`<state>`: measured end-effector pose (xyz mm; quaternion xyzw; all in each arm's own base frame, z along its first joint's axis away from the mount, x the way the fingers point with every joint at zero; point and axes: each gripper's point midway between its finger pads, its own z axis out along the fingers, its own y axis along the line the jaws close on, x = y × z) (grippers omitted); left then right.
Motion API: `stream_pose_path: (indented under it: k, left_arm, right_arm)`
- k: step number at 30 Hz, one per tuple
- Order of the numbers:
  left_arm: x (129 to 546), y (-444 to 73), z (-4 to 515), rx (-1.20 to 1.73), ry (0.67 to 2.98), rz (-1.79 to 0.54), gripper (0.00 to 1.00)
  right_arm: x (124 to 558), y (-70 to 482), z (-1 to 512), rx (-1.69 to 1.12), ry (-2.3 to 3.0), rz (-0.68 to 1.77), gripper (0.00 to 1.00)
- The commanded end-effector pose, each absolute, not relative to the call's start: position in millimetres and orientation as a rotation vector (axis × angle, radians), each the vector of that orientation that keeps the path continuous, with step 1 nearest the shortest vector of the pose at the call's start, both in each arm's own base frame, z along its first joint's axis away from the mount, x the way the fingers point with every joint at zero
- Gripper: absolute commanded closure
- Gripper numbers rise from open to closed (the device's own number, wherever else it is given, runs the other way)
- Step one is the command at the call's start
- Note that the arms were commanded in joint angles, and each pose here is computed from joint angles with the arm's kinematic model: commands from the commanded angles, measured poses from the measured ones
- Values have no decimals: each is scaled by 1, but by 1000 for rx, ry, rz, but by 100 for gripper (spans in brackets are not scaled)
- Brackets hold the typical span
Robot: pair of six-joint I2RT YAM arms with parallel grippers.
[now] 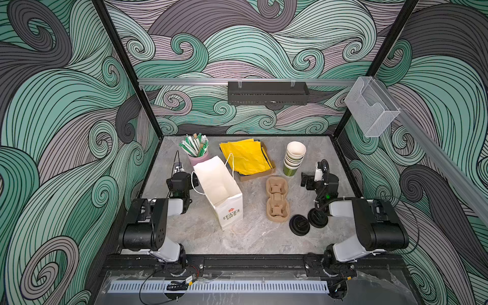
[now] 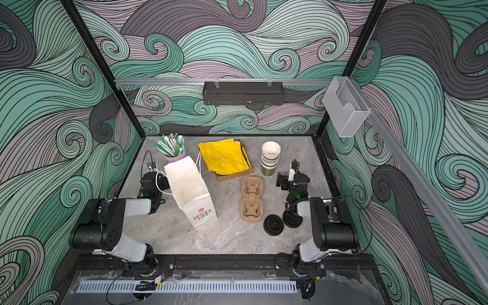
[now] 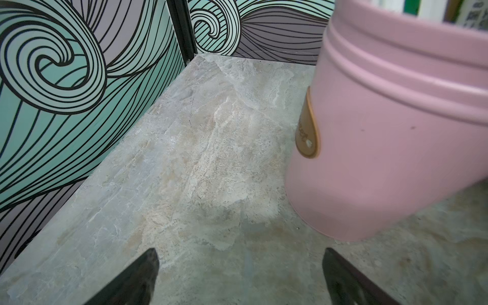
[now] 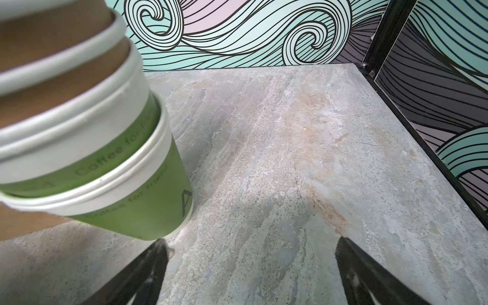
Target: Pack the takeout coffee
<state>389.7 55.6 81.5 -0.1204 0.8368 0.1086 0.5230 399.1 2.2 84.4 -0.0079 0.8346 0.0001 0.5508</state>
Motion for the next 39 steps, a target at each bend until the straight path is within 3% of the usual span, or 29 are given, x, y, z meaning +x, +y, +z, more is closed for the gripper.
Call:
stream_pose_path:
  k: [1,25,33,36,39]
  left_arm:
    - [392,58,88,-303,1989,261,1]
    - [391,59,91,-302,1977,265,2]
    - [367,70,155,-375,1967,320,2]
    - [352,73,175,-421,1949,320,1]
    - [337,77,194,-491,1926,305,1]
  right_arm:
    - [399,3,92,-38,1947,-18,1]
    - [398,2,94,-32,1936,-23,1]
    - [374,-46,169,340,1933,-168,1]
    - [358,-52,186,566,1969,-57,1]
    - [358,-33,198,605,2027,238,1]
